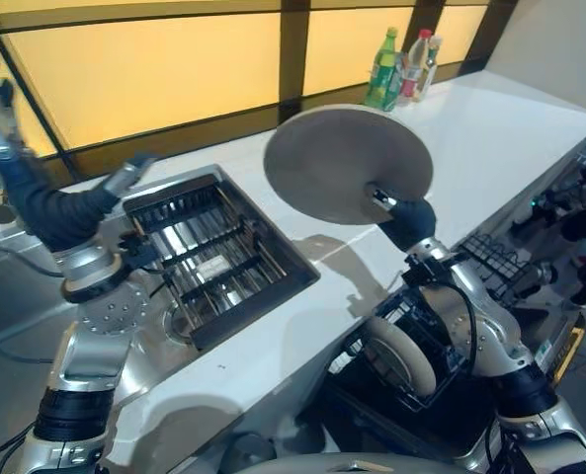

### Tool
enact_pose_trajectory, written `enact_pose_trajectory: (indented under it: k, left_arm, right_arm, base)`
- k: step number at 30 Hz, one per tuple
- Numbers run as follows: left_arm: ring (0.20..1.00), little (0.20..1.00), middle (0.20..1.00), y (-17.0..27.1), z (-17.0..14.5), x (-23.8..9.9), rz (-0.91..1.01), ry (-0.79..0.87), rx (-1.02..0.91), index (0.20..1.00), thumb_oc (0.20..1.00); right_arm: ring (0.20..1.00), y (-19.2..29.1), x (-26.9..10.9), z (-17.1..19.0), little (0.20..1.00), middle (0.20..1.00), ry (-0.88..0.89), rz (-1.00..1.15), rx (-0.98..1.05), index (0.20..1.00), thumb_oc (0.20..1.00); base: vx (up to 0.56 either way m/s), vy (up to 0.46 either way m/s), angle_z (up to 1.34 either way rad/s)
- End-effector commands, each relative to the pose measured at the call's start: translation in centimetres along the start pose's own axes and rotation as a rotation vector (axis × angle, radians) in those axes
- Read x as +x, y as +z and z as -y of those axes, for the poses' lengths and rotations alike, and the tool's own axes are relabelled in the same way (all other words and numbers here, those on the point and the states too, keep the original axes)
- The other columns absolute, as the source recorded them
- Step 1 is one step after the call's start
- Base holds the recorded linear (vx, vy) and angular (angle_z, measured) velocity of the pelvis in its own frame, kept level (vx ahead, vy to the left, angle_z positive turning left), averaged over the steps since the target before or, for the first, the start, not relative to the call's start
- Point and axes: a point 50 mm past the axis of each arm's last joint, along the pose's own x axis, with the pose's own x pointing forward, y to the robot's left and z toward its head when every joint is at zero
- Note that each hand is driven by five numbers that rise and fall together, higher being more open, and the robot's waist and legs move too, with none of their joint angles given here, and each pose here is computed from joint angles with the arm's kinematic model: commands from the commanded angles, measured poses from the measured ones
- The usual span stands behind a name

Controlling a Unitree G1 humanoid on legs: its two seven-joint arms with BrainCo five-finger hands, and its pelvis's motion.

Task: Pick up plates and place into dishwasher.

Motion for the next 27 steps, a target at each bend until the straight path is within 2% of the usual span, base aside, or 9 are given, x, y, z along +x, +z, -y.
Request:
enact_pose_trajectory:
  k: [1,13,22,27]
  left_arm:
    - [1.0,1.0,1.0,-1.4,-1.3,-0.1,-0.004,-0.028,0.118,1.0,1.0]
    - [1.0,1.0,1.0,-2.5,-4.2,-0.5,-0.064,-0.038,0.246,1.0,1.0]
    - [1.0,1.0,1.0,-2.9,-6.4,-1.6,-0.133,-0.06,0.351,1.0,1.0]
    - [1.0,1.0,1.0,-3.0,-6.9,-2.3,-0.175,-0.088,0.371,1.0,1.0]
  right_arm:
    - [0.2,3.5,-0.4,0.1,0.2,0.2,-0.009,0.182,-0.098,0.2,0.2]
    - [0.2,5.6,-5.5,6.5,0.2,0.2,-0.559,0.179,-0.673,0.2,0.2]
    - [0.2,6.0,-9.8,11.1,0.2,0.2,-0.928,0.071,-0.96,0.2,0.2]
    - [0.2,5.8,-12.2,13.1,0.2,0.2,-1.075,-0.023,-1.04,0.2,0.2]
  base:
    - [0.02,-0.005,-0.05]
    - [0.06,-0.029,-0.05]
    - [0.1,-0.012,-0.11]
    - [0.11,0.029,-0.07]
